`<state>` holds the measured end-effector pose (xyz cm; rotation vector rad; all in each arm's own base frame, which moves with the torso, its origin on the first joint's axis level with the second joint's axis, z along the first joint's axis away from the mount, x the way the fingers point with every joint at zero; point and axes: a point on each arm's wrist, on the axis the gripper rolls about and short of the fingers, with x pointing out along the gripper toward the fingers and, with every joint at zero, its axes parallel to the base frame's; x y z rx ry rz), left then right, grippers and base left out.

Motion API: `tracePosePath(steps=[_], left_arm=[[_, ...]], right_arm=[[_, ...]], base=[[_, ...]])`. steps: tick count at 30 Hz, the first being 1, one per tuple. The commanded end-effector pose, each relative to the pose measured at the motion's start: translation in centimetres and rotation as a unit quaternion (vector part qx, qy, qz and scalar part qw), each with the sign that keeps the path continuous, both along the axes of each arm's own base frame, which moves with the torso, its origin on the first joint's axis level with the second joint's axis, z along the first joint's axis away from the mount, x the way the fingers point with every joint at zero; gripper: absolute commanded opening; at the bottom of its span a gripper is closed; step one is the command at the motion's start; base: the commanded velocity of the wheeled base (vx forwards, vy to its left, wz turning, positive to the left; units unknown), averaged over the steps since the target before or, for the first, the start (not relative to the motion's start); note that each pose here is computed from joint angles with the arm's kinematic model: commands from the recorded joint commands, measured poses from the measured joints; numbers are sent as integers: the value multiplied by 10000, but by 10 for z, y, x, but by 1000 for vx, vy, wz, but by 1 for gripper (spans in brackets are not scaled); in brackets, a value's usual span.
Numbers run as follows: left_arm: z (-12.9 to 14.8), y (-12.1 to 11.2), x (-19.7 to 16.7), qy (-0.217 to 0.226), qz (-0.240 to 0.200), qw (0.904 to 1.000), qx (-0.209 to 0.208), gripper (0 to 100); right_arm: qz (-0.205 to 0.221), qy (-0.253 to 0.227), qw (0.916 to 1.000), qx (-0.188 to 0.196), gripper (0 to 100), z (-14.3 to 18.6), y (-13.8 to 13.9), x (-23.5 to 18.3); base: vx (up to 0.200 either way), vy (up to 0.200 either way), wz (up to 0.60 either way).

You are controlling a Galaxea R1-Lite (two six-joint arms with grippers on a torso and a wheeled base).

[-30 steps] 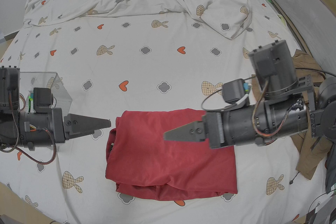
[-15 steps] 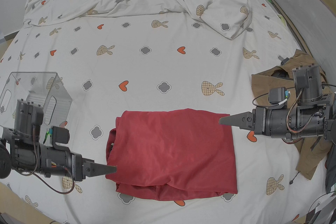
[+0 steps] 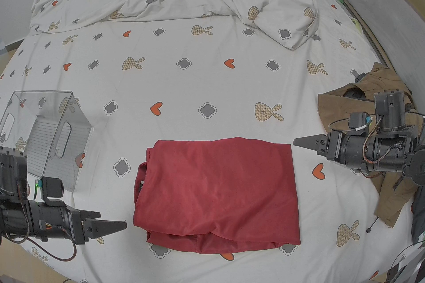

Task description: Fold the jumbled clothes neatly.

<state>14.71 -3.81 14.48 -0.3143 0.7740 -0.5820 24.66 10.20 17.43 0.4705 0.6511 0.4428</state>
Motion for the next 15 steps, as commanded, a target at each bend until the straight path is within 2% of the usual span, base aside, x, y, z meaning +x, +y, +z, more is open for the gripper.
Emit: tracePosePath(steps=[1, 2, 4, 6, 8, 9, 11, 12, 15], left_arm=[[-7, 1, -5, 134, -60, 9999, -57, 100], [-7, 1, -4, 148, -67, 9998, -70, 100], [-15, -1, 4, 559, -263, 9973, -386, 100], [-24, 4, 14, 910, -544, 9904, -884, 100], [-25, 5, 16, 939, -580, 9892, -960, 100], [-30, 9, 25, 937, -742, 9855, -1209, 100], [-36, 13, 34, 872, -787, 9846, -1296, 100], [-47, 17, 43, 838, -782, 9856, -1246, 100], [-58, 20, 49, 841, -812, 9863, -1164, 100]], right_arm=[[83, 89, 9999, 36, 100, -16, -3, -4], [90, 83, 9999, 42, 100, -16, -3, -4], [284, 136, 9994, 137, 100, -25, -3, -7], [347, 214, 9989, 243, 100, -27, -6, -8], [335, 219, 9989, 252, 100, -27, -7, -7], [232, 220, 9991, 265, 100, -27, -12, -5], [184, 221, 9992, 273, 100, -28, -15, -4], [199, 219, 9992, 275, 100, -28, -18, -4], [205, 156, 9995, 195, 100, -31, -20, -5]], base=[[0, 0, 0], [0, 0, 0], [0, 0, 0], [0, 0, 0], [0, 0, 0], [0, 0, 0], [0, 0, 0], [0, 0, 0], [0, 0, 0]])
